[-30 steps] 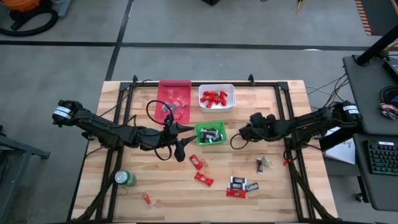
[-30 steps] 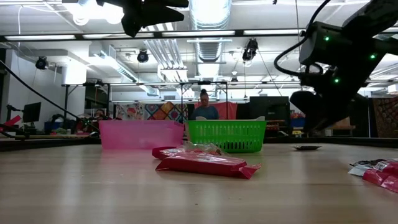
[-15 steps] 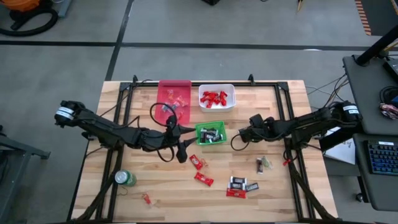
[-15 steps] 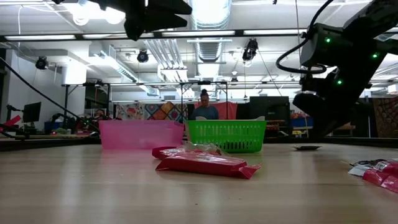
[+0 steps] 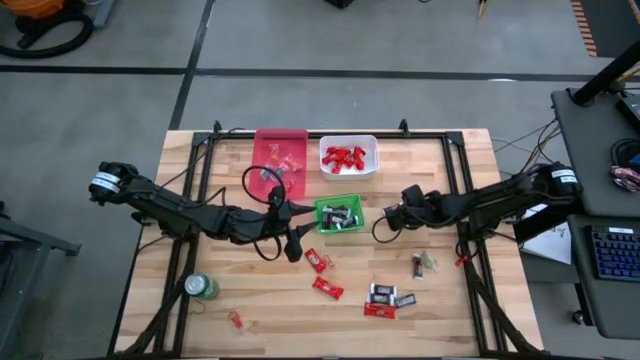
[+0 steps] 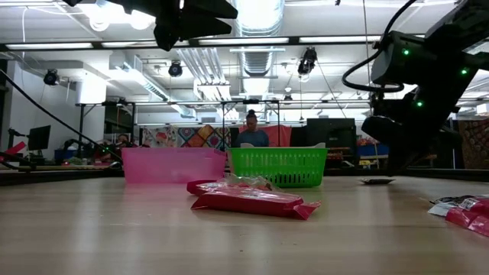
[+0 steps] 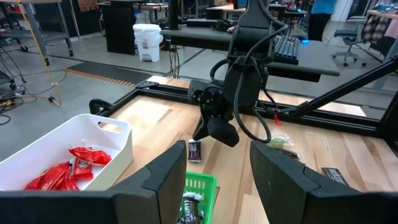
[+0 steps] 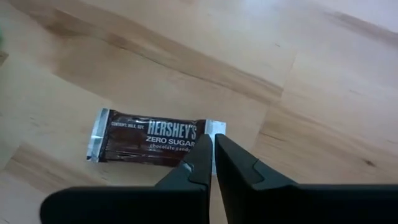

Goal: Sort candy
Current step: Put the brown chocolate bar into the green bin

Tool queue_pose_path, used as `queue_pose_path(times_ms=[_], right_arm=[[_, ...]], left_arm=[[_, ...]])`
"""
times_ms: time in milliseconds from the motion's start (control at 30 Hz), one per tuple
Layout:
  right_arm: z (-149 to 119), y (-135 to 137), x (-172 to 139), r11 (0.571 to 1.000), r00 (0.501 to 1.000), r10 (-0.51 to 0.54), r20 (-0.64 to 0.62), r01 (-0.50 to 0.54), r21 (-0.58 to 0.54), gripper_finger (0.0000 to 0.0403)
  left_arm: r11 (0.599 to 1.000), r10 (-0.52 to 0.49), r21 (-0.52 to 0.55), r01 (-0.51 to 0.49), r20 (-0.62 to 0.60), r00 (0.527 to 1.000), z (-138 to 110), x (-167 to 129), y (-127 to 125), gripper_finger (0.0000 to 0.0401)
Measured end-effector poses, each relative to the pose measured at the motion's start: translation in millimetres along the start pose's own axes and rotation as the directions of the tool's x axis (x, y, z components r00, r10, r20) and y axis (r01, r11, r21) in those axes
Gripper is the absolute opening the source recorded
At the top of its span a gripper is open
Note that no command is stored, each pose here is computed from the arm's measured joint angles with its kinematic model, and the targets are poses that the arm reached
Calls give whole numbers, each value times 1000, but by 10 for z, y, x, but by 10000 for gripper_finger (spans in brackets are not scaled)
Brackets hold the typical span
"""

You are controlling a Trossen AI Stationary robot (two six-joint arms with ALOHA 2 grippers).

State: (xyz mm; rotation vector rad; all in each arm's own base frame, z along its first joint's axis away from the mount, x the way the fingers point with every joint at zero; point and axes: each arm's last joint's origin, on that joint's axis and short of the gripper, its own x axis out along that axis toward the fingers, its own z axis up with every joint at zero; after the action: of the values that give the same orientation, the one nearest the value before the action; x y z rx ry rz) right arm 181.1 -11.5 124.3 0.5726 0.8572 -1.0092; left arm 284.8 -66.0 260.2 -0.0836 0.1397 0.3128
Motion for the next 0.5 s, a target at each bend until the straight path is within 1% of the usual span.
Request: queue_pose_path(times_ms=[167, 300, 500], right_arm=[[-42, -32, 37, 1000, 1000, 7, 3, -7, 4, 13], [-59, -30, 41, 1000, 999, 30, -39, -29, 4, 13], [-85, 58, -15, 991, 980, 132, -152, -134, -3, 13]], left_arm=[[1000, -1, -3, 1, 3, 1000, 4, 0, -1, 161], [1000, -1, -2, 1, 3, 1000, 3, 0, -1, 161], [1000, -1, -2, 1, 3, 1000, 3, 0, -1, 161]])
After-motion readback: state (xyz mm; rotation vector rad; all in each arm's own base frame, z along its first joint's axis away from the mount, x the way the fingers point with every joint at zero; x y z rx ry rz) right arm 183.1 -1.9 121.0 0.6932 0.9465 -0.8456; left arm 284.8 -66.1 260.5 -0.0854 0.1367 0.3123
